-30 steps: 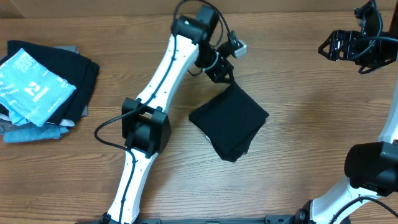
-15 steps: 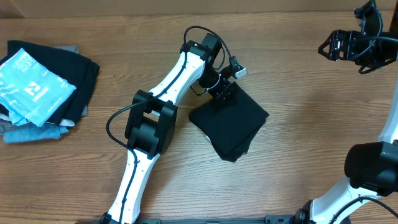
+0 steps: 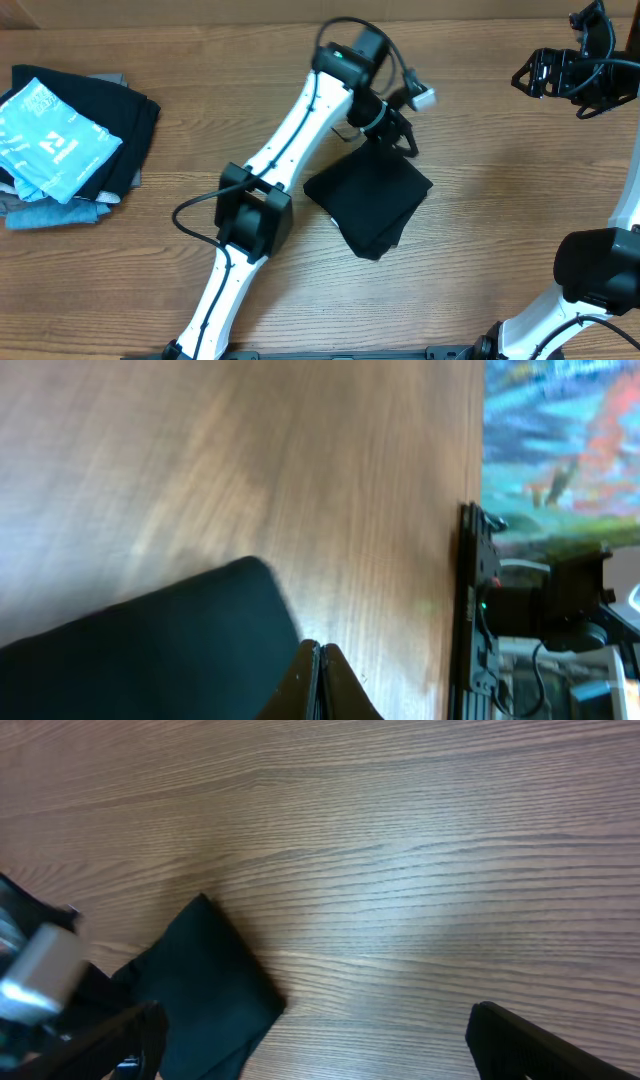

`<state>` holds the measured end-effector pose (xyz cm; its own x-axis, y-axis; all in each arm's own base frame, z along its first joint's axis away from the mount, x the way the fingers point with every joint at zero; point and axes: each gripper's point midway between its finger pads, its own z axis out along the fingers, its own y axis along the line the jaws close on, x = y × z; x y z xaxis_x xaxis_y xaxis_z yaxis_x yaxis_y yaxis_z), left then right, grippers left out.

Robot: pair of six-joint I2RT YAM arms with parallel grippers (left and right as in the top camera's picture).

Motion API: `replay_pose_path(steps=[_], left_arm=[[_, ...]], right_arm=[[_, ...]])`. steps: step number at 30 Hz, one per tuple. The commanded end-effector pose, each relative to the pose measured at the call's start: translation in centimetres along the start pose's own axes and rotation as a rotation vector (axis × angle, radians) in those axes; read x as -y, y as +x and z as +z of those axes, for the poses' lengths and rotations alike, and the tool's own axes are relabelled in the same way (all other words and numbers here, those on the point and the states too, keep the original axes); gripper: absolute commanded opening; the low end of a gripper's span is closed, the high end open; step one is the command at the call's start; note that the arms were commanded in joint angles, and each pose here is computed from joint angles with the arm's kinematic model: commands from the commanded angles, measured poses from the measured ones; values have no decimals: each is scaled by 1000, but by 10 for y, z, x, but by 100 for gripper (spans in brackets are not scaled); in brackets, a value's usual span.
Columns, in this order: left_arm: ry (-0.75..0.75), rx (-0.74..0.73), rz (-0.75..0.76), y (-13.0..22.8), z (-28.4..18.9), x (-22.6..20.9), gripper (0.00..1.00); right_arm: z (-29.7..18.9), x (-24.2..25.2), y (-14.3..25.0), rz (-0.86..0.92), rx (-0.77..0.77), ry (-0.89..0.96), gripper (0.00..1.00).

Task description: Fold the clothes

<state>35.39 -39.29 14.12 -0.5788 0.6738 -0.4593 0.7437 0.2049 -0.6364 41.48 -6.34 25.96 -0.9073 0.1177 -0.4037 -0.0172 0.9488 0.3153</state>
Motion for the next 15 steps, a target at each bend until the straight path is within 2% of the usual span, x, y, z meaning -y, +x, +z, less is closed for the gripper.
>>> replay_pose_path(steps=[1,5,15], left_arm=[[39,-69,54,13,33,18,4],[36,-121,79,26,65,19,4],[-20,-135,2,70,116,-34,4]], right_arm=[[-1,1,-1,4,5,3,100],[-1,1,-1,4,5,3,100],[-1,1,-1,4,5,3,100]])
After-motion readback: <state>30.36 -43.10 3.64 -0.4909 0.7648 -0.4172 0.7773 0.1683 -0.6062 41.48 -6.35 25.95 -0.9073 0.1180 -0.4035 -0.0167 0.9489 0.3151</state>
